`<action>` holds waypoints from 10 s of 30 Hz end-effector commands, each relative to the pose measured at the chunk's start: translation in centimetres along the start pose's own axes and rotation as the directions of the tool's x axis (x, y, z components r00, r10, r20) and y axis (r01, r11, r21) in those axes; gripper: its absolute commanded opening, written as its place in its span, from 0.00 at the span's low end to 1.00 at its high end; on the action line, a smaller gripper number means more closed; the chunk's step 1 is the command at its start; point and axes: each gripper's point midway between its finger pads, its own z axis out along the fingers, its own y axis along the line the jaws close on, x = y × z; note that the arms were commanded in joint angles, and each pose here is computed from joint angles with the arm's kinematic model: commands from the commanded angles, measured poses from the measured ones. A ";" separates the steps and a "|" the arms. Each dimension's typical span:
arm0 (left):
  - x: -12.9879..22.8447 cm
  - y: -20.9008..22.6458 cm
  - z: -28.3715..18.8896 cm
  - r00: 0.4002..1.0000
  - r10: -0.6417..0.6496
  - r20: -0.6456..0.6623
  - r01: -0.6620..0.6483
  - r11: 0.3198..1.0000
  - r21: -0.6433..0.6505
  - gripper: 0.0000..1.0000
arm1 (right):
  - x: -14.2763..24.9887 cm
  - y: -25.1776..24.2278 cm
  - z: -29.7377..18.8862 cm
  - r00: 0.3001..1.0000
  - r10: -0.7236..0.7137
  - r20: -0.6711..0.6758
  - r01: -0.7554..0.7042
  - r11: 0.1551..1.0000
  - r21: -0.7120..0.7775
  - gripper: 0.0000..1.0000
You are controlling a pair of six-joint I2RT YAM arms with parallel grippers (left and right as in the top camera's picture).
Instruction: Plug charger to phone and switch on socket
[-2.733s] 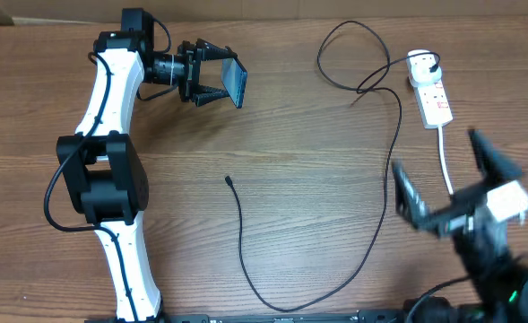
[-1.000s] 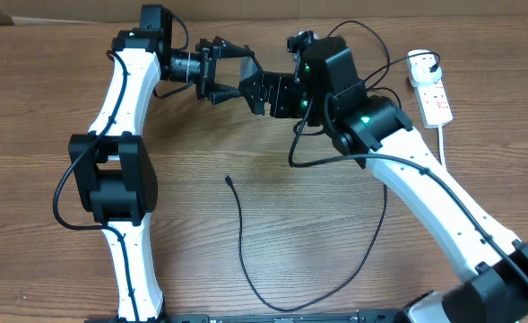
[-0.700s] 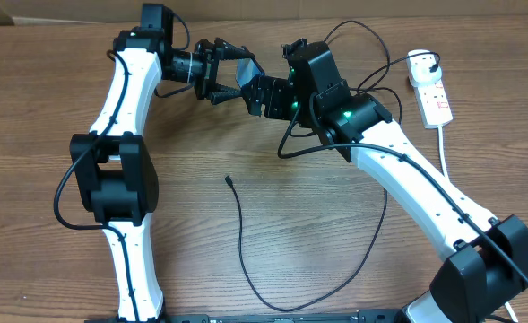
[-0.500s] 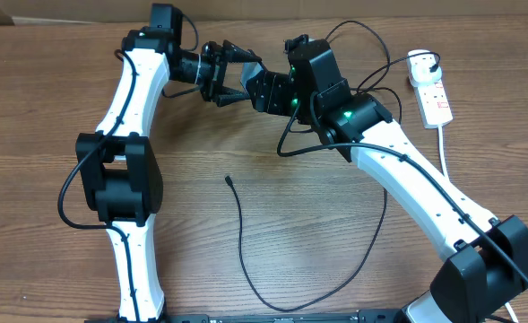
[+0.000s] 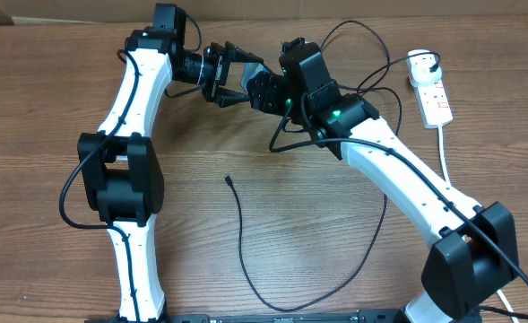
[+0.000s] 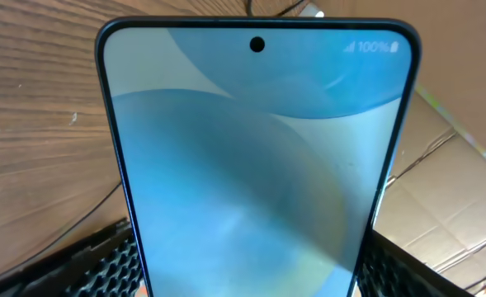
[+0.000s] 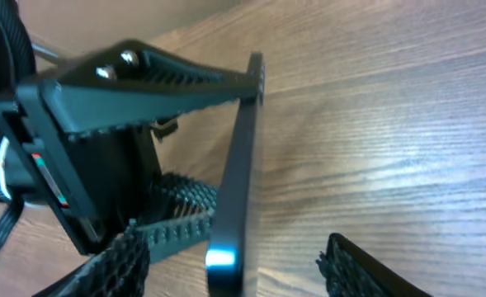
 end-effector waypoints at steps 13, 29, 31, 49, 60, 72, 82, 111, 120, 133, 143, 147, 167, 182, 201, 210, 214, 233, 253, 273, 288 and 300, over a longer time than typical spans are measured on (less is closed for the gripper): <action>0.6 -1.1 -0.2 0.999 -0.023 -0.027 0.024 0.999 0.026 0.72 | -1.0 0.1 -0.1 0.999 0.001 0.048 -0.002 1.000 0.016 0.48; 1.2 -1.1 0.5 0.999 -0.019 -0.038 0.020 1.000 0.015 0.72 | -0.6 -0.1 0.3 0.999 -0.026 0.035 0.025 0.999 0.026 0.43; 1.2 -1.1 0.6 0.999 -0.019 -0.039 0.020 1.000 0.014 0.72 | -0.6 -0.2 0.3 0.999 -0.026 0.034 0.025 0.999 0.027 0.43; 1.4 -0.9 1.1 0.999 -0.015 -0.037 0.015 1.000 0.002 0.72 | -0.4 -0.3 0.4 0.999 -0.026 0.028 0.025 0.999 0.032 0.42; 1.4 -0.9 1.1 0.999 -0.014 -0.037 0.014 1.000 0.002 0.72 | -0.6 -0.7 0.4 0.999 -0.027 0.038 0.025 0.998 0.052 0.34; 1.4 -0.9 1.1 0.999 -0.015 -0.037 0.015 1.000 0.002 0.72 | -0.6 -0.7 0.4 0.999 -0.027 0.038 0.025 0.998 0.052 0.33; 1.6 -0.9 1.4 0.999 -0.011 -0.043 0.011 1.000 -0.003 0.72 | -0.6 -0.7 0.4 0.999 -0.026 0.039 0.024 0.998 0.051 0.29; 2.0 -0.9 1.9 0.999 -0.007 -0.049 0.006 1.000 -0.010 0.72 | -0.1 -1.1 1.2 0.999 -0.026 0.023 0.024 0.998 0.064 0.19; 1.8 -0.8 1.9 0.999 -0.007 -0.039 0.006 1.000 -0.016 0.72 | -0.2 -1.1 1.2 0.999 -0.026 0.025 0.024 0.998 0.063 0.12; 1.8 -0.8 1.9 0.999 -0.003 -0.039 0.003 1.000 -0.016 0.76 | -0.1 -1.2 1.2 0.999 -0.025 0.022 0.024 0.998 0.064 0.04; 1.0 -0.4 1.9 1.000 -0.002 0.008 0.002 0.999 -0.039 0.79 | -0.1 -1.2 1.2 0.999 -0.026 0.021 0.024 0.998 0.066 0.04; 0.5 -0.1 1.9 0.999 0.016 0.036 -0.014 0.998 -0.054 1.00 | 0.0 -1.3 1.2 0.999 -0.025 0.020 0.024 0.997 0.068 0.04; 1.4 -4.6 1.2 0.774 0.632 0.034 -0.632 0.769 0.097 1.00 | -1.6 -6.0 0.6 0.996 0.068 0.063 -0.080 0.975 0.209 0.04; 7.0 -7.0 -4.1 0.417 0.897 0.146 -0.890 0.436 -0.136 1.00 | -4.8 -10.8 -0.5 0.974 0.227 0.004 -0.226 0.968 0.108 0.04; 16.9 -1.6 -8.5 0.310 0.950 -0.041 -0.866 0.264 -0.424 0.99 | -5.3 -11.0 -0.5 0.973 0.231 0.017 -0.232 0.968 0.099 0.04; 16.4 0.3 -12.1 0.404 0.915 0.015 -0.741 0.337 -0.582 0.99 | -5.5 -10.9 -0.5 0.973 0.229 0.024 -0.230 0.969 0.094 0.04; 16.9 1.0 -14.2 0.412 0.909 0.066 -0.663 0.349 -0.663 1.00 | -5.8 -10.7 -0.3 0.973 0.227 0.032 -0.229 0.970 0.080 0.04; 8.9 9.8 -12.1 0.362 0.878 0.312 -0.508 0.466 -0.725 0.99 | -6.5 -9.3 0.0 0.963 0.268 0.037 -0.268 0.963 0.004 0.04; 5.5 1.9 -11.9 0.347 0.598 0.723 -0.495 0.771 -0.400 0.99 | -5.1 -4.1 0.4 0.885 0.460 -0.064 -0.465 0.876 -0.129 0.04; 3.8 -1.7 -10.1 0.647 0.246 0.722 -0.445 0.890 0.095 0.99 | -3.6 3.4 -2.5 0.830 0.396 -0.393 -0.542 0.740 -0.398 0.04; 5.8 -2.2 -8.9 0.790 0.142 0.597 -0.349 0.904 0.246 1.00 | -3.4 4.5 -3.4 0.810 0.375 -0.452 -0.565 0.705 -0.428 0.04; 6.4 -3.5 -9.2 0.793 0.150 0.591 -0.378 0.881 0.284 0.84 | -3.0 5.1 -3.9 0.757 0.395 -0.520 -0.627 0.664 -0.408 0.04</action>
